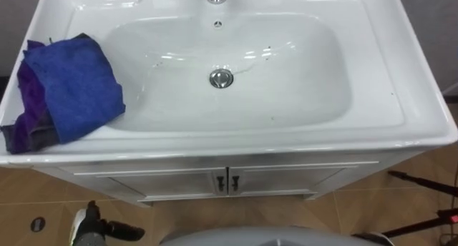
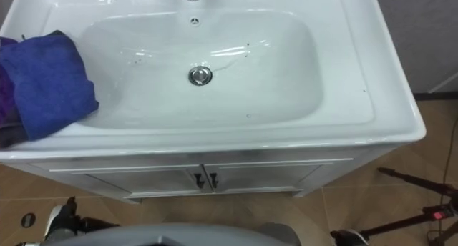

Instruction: Wipe basin

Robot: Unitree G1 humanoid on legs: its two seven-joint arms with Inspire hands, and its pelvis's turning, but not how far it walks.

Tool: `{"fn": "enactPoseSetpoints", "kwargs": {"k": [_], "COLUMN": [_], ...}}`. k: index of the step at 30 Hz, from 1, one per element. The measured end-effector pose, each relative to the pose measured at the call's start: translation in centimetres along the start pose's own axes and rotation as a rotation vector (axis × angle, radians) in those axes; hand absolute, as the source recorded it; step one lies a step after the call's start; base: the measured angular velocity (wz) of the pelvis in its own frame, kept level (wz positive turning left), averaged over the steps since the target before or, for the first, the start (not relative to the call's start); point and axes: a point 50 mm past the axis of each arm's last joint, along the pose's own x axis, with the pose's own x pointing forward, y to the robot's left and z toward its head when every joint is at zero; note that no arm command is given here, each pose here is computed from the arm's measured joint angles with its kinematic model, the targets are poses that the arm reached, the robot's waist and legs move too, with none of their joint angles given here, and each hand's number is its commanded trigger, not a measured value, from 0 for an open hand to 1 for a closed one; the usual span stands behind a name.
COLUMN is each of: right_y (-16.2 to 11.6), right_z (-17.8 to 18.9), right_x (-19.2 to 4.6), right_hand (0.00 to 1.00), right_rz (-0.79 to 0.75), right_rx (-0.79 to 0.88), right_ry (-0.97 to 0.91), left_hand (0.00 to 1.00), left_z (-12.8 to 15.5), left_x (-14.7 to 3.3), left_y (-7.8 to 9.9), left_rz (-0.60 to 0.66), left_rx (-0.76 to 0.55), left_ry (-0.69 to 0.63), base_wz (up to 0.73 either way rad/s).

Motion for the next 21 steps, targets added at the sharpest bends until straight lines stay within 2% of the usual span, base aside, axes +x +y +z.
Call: {"fn": "enactPoseSetpoints", "kwargs": {"k": [4,13,21], "right_y": [0.2,0.7,0.8], "right_z": [-0.5,-2.0,-3.7], "right_x": [0.0,0.0,-0.3], "right_hand": [0.00,0.00,0.00], "right_rz": [0.003,0.019,0.011], "right_rx": [0.038,0.154,0.320], "right_ry": [0.009,0.060,0.112], "left_hand": [0.00,0.00,0.00], "left_z": [-0.6,-3.7,-5.8], "left_x": [-0.1,-0.5,-0.8], "left_y": [-0.2,-0.4,0.8], "left_rz": [-0.023,-0.051,-0.020], "left_rx": [0.003,0.000,-0.046], "left_ry": [0.021,0.159,0.255], "base_wz": [-0.10,-0.04,-0.02]}}
